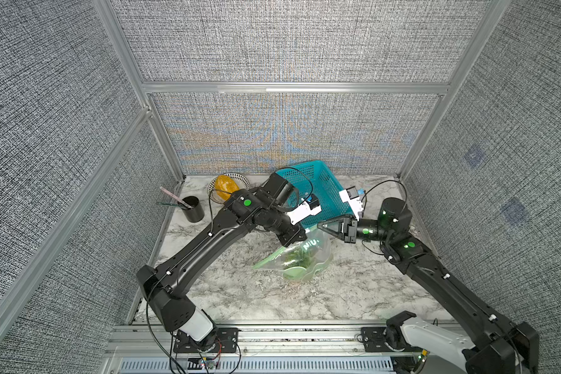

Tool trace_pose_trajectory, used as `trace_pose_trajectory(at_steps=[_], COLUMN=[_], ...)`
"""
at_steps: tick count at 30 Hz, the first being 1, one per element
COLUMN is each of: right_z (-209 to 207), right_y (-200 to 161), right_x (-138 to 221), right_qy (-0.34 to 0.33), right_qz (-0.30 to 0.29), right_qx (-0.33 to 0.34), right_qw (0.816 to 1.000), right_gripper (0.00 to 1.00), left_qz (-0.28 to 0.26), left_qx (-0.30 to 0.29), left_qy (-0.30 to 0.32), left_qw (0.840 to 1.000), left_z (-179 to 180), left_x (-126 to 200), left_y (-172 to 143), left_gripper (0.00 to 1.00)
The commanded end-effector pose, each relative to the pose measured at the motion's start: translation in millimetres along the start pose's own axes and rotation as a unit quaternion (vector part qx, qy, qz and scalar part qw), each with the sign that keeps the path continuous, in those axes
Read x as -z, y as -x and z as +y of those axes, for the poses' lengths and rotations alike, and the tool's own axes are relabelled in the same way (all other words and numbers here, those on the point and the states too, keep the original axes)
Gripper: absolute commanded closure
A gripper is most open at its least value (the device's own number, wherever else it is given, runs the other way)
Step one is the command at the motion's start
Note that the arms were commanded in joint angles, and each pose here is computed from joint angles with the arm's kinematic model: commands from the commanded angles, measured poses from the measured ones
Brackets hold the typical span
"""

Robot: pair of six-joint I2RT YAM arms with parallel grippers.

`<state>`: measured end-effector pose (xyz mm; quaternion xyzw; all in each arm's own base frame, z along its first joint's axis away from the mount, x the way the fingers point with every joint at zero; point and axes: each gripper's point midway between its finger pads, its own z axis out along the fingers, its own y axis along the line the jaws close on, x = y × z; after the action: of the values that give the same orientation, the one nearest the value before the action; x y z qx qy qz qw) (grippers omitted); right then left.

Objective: Open the zip-top bag and take out the pineapple
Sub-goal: Unzip the zipper on the zipper food storage bag.

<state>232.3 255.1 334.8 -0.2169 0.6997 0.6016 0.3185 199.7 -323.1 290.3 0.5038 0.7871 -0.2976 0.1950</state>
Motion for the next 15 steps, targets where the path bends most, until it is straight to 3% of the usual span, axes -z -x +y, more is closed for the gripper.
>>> trace_pose_trajectory(at_steps=[1,4,7,9,15], right_z=[9.2,9.1,6.6,4.7,0.1], right_y=[5.3,5.5,5.7,5.2,0.4], right_x=[-2.0,-4.7,-6.0,-6.3,-6.2], right_qy=[0.018,0.020,0.015,0.011,0.005], right_qz=[-0.004,0.000,0.000,-0.001,0.002], right_qx=[0.013,0.011,0.007,0.005,-0.004], right_qw=[1.000,1.000,1.000,1.000,1.000], right_gripper=[0.93,1.00,1.00,1.00,1.00], left_qz=[-0.011,-0.010,-0.014,-0.017,-0.024], left_qx=[-0.003,-0.001,-0.001,-0.001,-0.008], left_qy=[0.002,0.004,0.004,0.004,0.011], left_qw=[1.000,1.000,1.000,1.000,1.000], left_z=[-0.6,0.5,-0.2,-0.7,0.2], left_x=[3.2,2.3,3.9,5.2,9.1], left_y=[4.3,4.2,6.1,7.8,12.5], left_gripper=[0.88,0.79,0.61,0.54,0.56])
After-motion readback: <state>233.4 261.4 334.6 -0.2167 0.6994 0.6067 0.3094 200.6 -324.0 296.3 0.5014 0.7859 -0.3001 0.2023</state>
